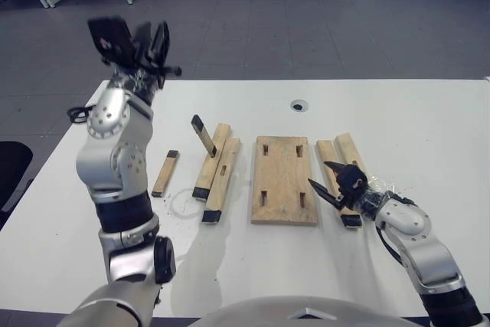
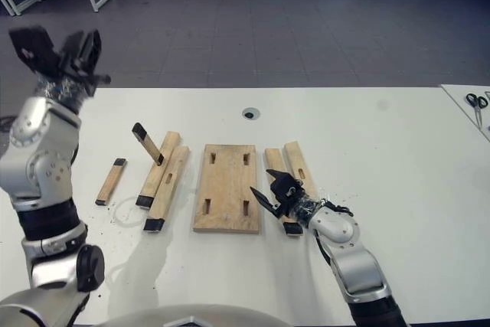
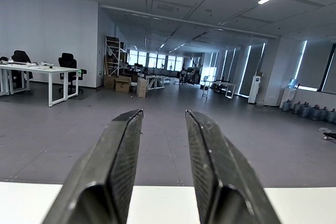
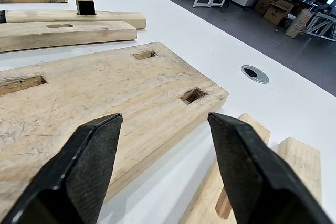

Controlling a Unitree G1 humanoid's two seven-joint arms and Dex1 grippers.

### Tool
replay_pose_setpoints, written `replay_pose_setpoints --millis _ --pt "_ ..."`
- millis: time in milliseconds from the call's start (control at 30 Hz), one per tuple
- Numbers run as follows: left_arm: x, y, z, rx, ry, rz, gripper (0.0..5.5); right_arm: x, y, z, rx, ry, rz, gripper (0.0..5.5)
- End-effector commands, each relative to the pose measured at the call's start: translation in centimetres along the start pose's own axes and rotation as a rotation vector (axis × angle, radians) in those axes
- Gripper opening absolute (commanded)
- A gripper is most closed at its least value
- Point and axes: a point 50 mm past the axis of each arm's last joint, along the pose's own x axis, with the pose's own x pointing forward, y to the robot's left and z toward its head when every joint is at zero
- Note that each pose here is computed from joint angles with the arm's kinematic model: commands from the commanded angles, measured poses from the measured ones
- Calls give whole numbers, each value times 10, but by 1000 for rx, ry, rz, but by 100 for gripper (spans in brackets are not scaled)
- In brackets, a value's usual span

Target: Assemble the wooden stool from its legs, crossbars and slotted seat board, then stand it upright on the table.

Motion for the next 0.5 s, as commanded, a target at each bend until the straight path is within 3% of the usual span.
replay_pose_setpoints --millis 33,133,267,333,400,500 --pt "13 -2 4 4 28 1 151 1 -1 1 -13 -3 -4 300" --pt "11 -8 -27 -28 151 -22 151 1 1 0 -10 -2 -4 300" --pt "-30 -7 -140 -51 579 -23 151 2 2 -1 -5 -1 -10 300" --pt "-55 -5 -177 -44 729 -24 151 2 2 -1 -4 0 -13 300" --pt "-60 8 -183 -9 748 25 151 2 2 -1 -5 0 -16 300" --pt "-43 22 -161 33 646 65 151 1 2 -2 -4 2 -21 300"
